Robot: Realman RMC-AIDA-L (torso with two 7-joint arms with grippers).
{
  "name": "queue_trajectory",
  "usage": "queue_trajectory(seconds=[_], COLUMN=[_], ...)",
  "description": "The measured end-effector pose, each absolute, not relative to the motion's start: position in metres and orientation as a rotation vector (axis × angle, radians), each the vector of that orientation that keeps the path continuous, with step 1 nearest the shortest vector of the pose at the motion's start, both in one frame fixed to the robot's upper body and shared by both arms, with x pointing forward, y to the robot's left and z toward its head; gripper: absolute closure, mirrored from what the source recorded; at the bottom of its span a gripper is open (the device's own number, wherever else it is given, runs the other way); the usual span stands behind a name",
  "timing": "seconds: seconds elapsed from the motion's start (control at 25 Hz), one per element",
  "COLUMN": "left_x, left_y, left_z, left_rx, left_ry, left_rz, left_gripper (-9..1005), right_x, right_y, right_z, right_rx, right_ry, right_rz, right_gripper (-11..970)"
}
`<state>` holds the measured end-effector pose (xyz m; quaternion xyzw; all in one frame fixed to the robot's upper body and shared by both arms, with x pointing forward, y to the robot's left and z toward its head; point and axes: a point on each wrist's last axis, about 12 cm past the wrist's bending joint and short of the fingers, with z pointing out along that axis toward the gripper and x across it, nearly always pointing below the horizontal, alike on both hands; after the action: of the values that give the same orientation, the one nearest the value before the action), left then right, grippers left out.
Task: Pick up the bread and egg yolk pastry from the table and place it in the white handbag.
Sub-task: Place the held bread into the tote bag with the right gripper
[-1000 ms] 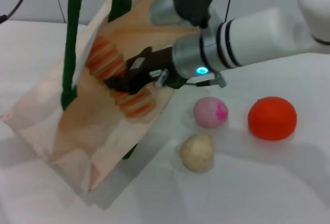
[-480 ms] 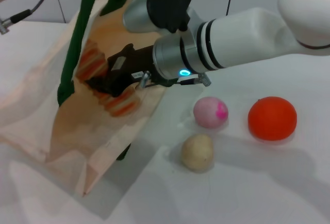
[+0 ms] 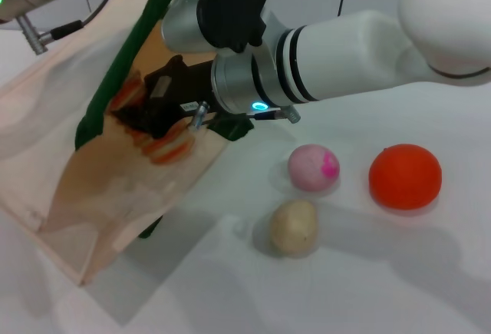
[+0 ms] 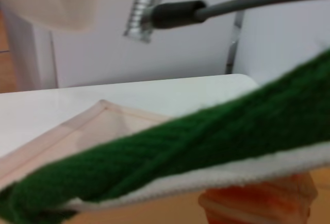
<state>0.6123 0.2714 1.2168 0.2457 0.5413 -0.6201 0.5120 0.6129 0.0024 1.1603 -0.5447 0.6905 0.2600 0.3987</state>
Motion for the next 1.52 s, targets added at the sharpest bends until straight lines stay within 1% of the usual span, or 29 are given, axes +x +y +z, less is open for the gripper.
queue_trajectory(seconds=[0.12, 0.36, 0.84, 1.08, 1.16, 1.4, 1.52], left_x=[0.612, 0.609, 0.602, 0.599, 0.596, 0.589, 0.588], left_y=[0.267, 0.267, 0.284, 0.297, 0.303, 0.324, 0.33], left_z=[1.218, 1.222, 1.219, 1.216, 1.215, 1.21, 1.209], left_rx=[0.603, 0.613, 0.565, 0.536, 0.52, 0.468, 0.457], left_ry=[1.291, 1.247, 1.22, 1.231, 1.231, 1.242, 1.245], left_rz=[-1.512, -1.539, -1.517, -1.491, -1.48, -1.431, -1.415], left_gripper=[876, 876, 876, 876, 876, 876, 877], right_x=[0.613, 0.612, 0.613, 0.611, 0.61, 0.608, 0.609], right_y=[0.002, 0.004, -0.001, -0.001, -0.001, -0.002, -0.005], right_z=[1.156, 1.147, 1.144, 1.144, 1.145, 1.149, 1.152], right_rx=[-1.383, -1.394, -1.39, -1.398, -1.401, -1.384, -1.368], right_ry=[1.743, 1.723, 1.732, 1.733, 1.737, 1.744, 1.754], right_rz=[0.616, 0.538, 0.527, 0.543, 0.557, 0.609, 0.646], right_gripper=[694, 698, 705, 593, 355, 156, 134])
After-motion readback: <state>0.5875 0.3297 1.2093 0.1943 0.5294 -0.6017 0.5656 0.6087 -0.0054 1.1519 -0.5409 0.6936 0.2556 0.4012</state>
